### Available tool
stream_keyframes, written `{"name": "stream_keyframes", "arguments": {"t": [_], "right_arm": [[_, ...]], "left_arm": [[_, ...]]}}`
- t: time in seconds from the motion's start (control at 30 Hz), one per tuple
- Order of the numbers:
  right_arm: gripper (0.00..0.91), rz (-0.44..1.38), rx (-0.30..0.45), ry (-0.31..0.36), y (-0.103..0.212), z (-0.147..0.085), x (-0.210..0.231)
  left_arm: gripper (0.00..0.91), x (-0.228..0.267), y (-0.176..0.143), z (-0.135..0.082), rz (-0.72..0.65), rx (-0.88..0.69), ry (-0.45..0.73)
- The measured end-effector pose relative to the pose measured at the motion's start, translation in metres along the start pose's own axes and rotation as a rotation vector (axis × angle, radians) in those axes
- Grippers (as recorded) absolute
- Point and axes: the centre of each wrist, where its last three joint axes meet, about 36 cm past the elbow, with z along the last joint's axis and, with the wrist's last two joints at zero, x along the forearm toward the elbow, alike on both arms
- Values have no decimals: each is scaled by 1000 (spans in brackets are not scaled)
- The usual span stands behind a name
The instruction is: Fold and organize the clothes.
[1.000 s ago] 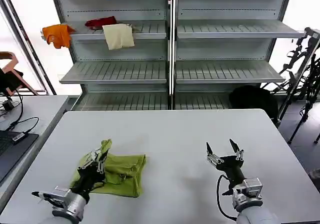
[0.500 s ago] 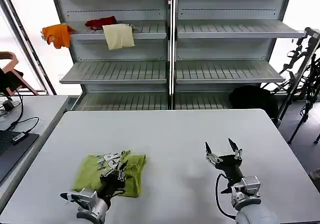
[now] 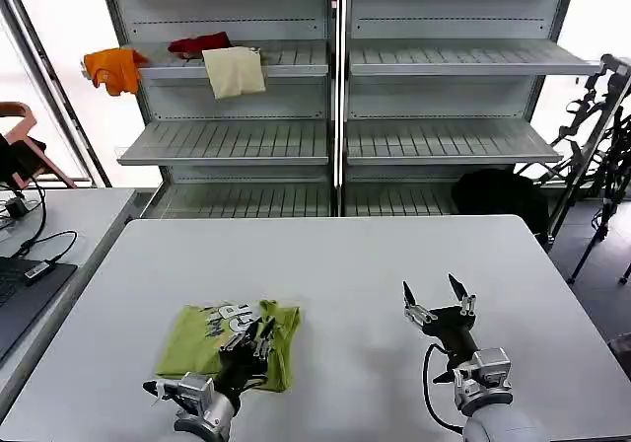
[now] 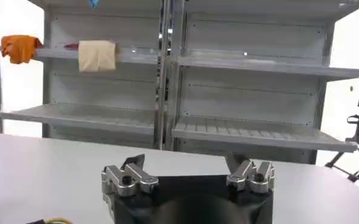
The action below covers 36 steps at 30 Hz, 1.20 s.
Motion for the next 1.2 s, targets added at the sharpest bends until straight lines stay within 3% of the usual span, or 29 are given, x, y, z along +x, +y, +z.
{"name": "stream_keyframes", "arguments": {"t": [0.33, 0.8, 1.2], "right_arm": [[907, -18, 6, -2, 2, -4, 1], [907, -28, 13, -1, 8, -4, -4], [907, -20, 18, 4, 5, -3, -2]], "left_arm": [[907, 9, 1, -11, 33, 46, -39], [907, 28, 115, -19, -181, -9, -41], [907, 32, 143, -2, -240, 27, 31]]}}
